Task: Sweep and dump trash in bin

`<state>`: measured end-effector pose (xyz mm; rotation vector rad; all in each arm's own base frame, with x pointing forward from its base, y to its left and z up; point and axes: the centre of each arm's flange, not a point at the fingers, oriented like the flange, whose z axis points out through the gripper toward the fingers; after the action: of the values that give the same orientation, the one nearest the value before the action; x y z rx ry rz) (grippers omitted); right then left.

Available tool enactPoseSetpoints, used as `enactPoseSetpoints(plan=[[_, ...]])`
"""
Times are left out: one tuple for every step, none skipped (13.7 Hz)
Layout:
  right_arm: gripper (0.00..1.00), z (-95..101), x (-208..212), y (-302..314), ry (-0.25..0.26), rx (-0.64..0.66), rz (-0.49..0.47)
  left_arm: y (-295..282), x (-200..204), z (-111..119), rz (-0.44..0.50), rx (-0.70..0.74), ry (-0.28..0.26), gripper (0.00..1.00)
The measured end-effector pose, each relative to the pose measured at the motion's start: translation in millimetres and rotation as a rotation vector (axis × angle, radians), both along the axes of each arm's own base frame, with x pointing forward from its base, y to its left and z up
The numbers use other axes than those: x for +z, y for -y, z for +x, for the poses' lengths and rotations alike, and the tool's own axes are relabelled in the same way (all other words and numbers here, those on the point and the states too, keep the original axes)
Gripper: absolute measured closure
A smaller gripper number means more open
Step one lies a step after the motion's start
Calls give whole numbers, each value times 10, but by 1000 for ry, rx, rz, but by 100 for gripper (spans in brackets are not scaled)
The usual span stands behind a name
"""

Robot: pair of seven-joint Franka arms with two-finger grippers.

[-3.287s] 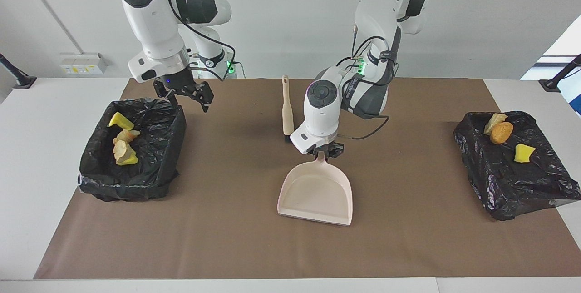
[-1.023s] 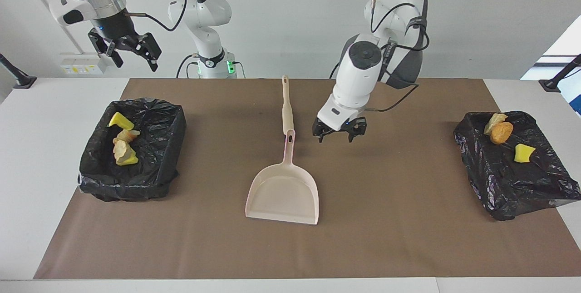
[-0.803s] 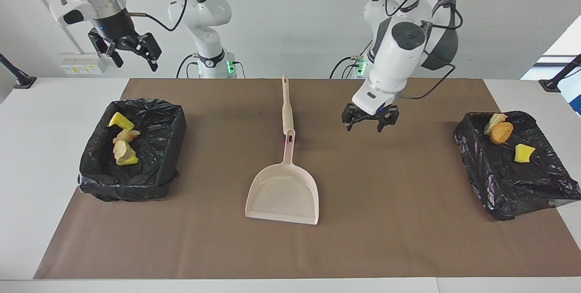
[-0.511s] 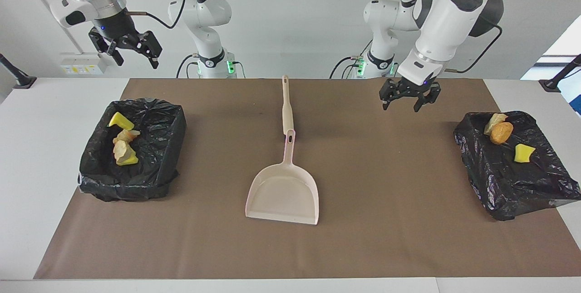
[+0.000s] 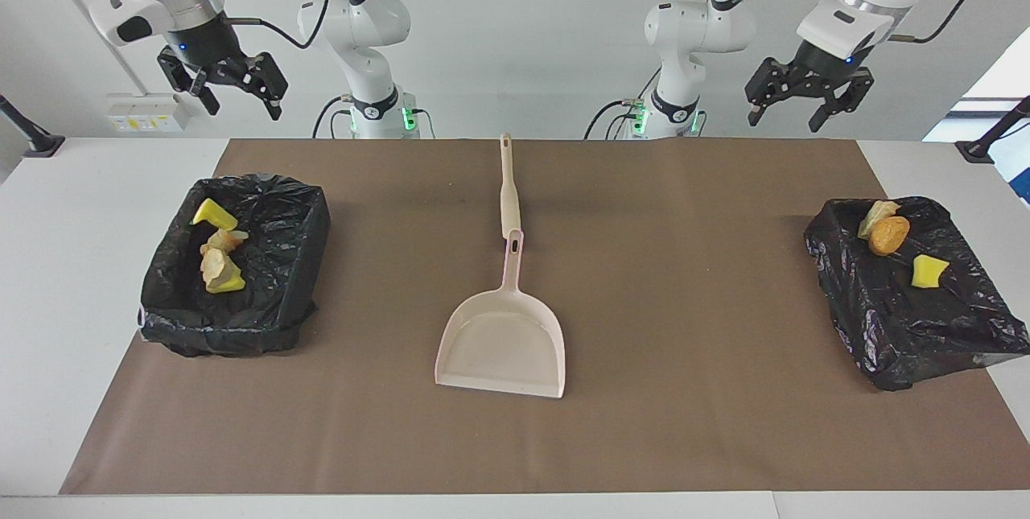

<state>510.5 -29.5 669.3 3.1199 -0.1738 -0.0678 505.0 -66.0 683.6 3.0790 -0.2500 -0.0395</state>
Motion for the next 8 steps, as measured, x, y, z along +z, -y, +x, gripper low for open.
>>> enactPoseSetpoints(plan=[[0,-1,1,0,0,0,0,-56,101,9,2,-14,-13,0],[0,-2,2,0,0,0,0,-118,167,45,3,-20,-25,0],[0,-2,2,0,0,0,0,-155,190,87,4,-23,-34,0],[0,-2,1,0,0,0,0,-159,187,126,5,-28,-40,0],[0,-2,1,0,0,0,0,-136,175,157,5,-33,-43,0],[0,-2,1,0,0,0,0,-104,168,172,5,-39,-44,0],[0,-2,1,0,0,0,0,-79,176,170,5,-44,-43,0],[0,-2,1,0,0,0,0,-61,191,160,5,-48,-40,0]])
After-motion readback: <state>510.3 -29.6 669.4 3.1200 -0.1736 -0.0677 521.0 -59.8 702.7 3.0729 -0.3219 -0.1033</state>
